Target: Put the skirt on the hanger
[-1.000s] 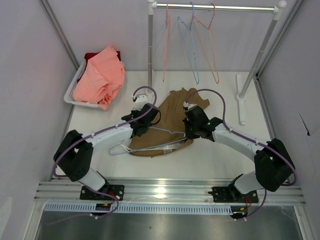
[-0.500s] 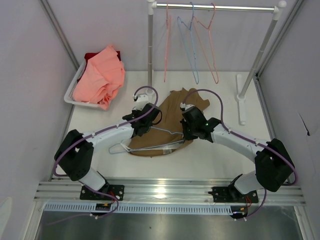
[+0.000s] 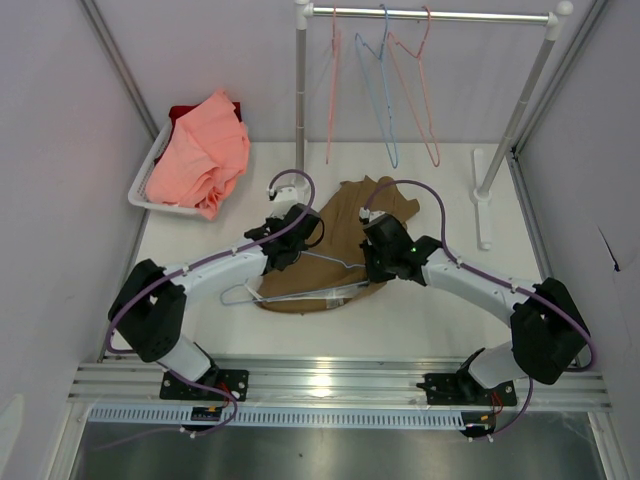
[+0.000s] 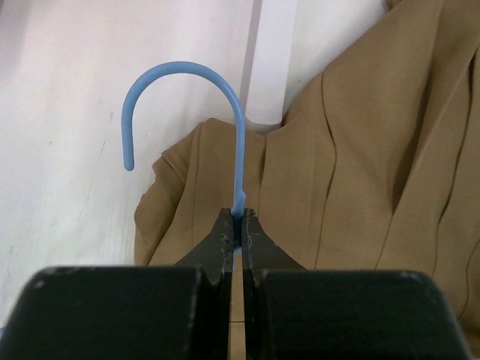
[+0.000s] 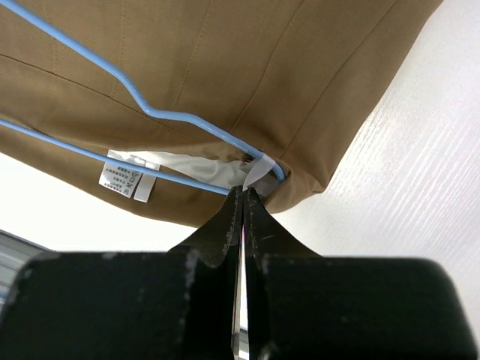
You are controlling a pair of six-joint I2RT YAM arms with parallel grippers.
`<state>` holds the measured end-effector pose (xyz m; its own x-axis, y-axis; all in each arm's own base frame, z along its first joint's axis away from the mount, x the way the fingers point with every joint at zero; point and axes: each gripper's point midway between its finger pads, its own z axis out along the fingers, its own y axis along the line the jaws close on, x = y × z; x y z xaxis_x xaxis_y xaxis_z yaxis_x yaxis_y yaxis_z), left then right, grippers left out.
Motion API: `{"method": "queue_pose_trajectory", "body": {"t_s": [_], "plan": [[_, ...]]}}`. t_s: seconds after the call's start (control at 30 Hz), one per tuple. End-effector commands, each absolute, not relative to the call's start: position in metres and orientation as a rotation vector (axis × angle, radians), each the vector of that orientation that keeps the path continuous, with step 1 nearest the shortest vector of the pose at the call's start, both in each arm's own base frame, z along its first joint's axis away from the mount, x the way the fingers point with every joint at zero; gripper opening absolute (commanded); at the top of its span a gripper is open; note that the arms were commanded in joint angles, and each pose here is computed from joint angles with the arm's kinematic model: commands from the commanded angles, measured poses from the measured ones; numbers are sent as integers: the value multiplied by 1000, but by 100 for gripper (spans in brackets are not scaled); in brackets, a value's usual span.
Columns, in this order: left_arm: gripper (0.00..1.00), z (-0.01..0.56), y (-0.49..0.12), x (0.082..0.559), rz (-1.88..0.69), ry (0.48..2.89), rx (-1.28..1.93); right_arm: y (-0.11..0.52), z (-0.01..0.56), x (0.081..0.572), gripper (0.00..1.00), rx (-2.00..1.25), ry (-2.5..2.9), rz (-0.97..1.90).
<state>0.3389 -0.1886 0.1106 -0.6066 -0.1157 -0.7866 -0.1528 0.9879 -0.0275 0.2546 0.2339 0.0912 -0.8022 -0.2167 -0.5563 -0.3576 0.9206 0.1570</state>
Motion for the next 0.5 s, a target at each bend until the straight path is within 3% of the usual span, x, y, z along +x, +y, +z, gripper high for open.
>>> {"method": "queue_pose_trajectory", "body": {"t_s": [0.0,0.47], "plan": [[0,145,-215,348,-147,2142,-236,250,114,253,0,-435,2459,450],[0,169,-230,338,-340,2108,-260,245,152,256,0,-413,2376,473]]}}
